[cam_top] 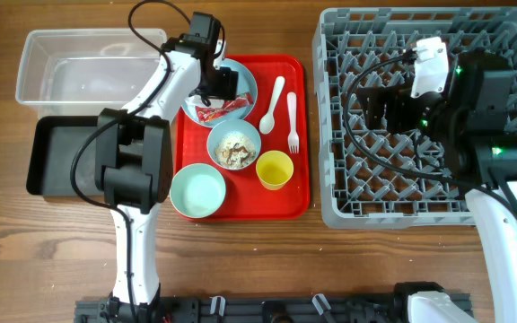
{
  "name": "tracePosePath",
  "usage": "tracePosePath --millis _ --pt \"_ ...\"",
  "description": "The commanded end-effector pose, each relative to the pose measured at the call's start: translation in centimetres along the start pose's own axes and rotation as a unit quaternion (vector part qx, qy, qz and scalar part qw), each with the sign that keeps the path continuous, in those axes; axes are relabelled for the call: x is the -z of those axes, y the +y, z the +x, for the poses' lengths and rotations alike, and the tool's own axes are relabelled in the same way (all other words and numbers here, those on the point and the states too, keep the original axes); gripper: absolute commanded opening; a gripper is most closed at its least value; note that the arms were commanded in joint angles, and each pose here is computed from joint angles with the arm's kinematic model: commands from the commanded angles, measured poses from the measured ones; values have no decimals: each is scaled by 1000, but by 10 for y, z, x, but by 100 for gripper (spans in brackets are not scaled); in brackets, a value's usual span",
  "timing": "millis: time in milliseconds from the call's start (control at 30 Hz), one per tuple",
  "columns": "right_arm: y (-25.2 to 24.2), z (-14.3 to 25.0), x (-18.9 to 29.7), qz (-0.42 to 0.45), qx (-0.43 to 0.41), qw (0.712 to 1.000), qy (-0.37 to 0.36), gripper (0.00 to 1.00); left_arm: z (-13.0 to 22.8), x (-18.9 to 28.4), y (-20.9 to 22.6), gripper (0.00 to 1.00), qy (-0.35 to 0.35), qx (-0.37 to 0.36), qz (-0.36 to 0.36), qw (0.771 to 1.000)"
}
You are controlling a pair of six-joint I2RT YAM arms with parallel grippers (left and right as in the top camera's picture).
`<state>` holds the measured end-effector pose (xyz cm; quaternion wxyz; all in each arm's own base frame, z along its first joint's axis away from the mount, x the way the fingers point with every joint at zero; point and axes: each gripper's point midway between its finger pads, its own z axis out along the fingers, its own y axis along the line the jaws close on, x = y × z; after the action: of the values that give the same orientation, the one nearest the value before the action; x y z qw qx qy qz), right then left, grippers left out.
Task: Sort waste into correct bins and load items into the dishwasher rack
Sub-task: 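Grasp the white tissue from the blue plate with the left gripper, then drop the tissue into the clear plastic bin with the left gripper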
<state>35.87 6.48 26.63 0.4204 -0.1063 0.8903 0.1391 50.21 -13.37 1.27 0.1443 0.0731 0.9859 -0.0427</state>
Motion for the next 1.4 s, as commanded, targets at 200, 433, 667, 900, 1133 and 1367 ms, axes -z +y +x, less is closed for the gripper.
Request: tracePosePath --millis 200,433,667,900,1133,1367 --pt "2 -3 -3 -9 -5 1000 4 100 6 -10 -15 4 17 7 43 999" --pt "2 -3 -3 -9 -5 1000 4 100 -23 47 -16 4 -46 22 50 997" --pt "2 -3 -3 -9 -5 1000 4 100 -51 146 3 4 -141 39 51 988" --pt "2 -3 -3 -9 -5 1000 4 100 -52 203 72 4 -186 95 6 978" --pt "2 -3 -3 -9 -5 1000 4 100 -40 164 148 22 -146 54 -50 987" --pt "2 0 -3 -9 -7 1000 9 99 -38 131 180 100 -132 78 -67 986"
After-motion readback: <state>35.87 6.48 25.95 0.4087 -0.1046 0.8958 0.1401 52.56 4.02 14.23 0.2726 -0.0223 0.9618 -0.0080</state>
